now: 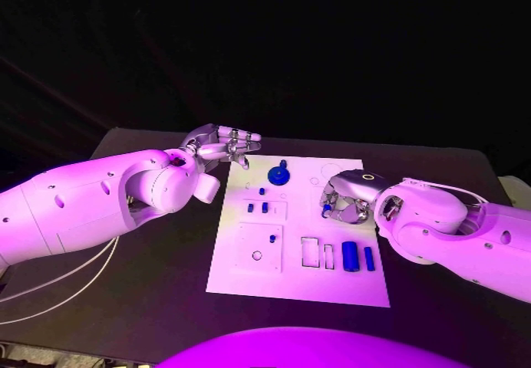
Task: Assemble the parts on the task board
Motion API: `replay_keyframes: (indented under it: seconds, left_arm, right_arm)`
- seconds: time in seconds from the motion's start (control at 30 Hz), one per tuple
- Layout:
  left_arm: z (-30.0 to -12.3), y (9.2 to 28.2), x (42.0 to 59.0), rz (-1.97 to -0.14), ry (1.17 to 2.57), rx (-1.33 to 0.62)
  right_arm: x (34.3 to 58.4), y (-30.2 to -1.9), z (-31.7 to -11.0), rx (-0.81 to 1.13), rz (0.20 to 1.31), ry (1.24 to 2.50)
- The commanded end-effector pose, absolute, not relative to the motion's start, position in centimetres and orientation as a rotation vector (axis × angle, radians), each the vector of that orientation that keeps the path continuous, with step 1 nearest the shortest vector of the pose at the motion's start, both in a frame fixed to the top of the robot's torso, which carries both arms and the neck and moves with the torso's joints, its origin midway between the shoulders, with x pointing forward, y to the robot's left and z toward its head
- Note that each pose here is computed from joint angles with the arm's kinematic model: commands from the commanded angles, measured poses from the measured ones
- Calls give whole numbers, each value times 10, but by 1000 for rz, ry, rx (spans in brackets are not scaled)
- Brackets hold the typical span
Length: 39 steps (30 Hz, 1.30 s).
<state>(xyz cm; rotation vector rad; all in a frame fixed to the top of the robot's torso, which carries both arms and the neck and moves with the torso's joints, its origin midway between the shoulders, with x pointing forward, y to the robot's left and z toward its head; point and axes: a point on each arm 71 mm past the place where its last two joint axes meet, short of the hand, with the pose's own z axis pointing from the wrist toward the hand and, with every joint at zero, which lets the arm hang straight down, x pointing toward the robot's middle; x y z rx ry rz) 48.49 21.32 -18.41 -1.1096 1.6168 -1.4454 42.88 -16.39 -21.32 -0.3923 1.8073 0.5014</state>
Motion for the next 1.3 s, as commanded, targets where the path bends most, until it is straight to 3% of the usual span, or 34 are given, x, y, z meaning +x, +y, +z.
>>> replay_keyframes:
  seconds: [0.03,0.3,0.57,0.83,1.0,1.3]
  left_arm:
    - [-183,211,484,-1464,1628,-1098]
    - [-183,210,484,-1467,1634,-1097]
    - [-183,210,484,-1471,1630,-1094]
    - [-183,208,486,-1478,1609,-1087]
    - [-183,205,487,-1485,1603,-1090]
    - [-184,200,488,-1495,1605,-1088]
  right_arm:
    - [428,-164,-218,-413,475,1824]
    - [422,-161,-210,-392,521,1760]
    - [416,-157,-182,-382,569,1658]
    - [394,-133,-163,-400,681,1605]
    - [378,-105,-165,-432,785,1599]
    - [359,-68,-189,-475,901,1638]
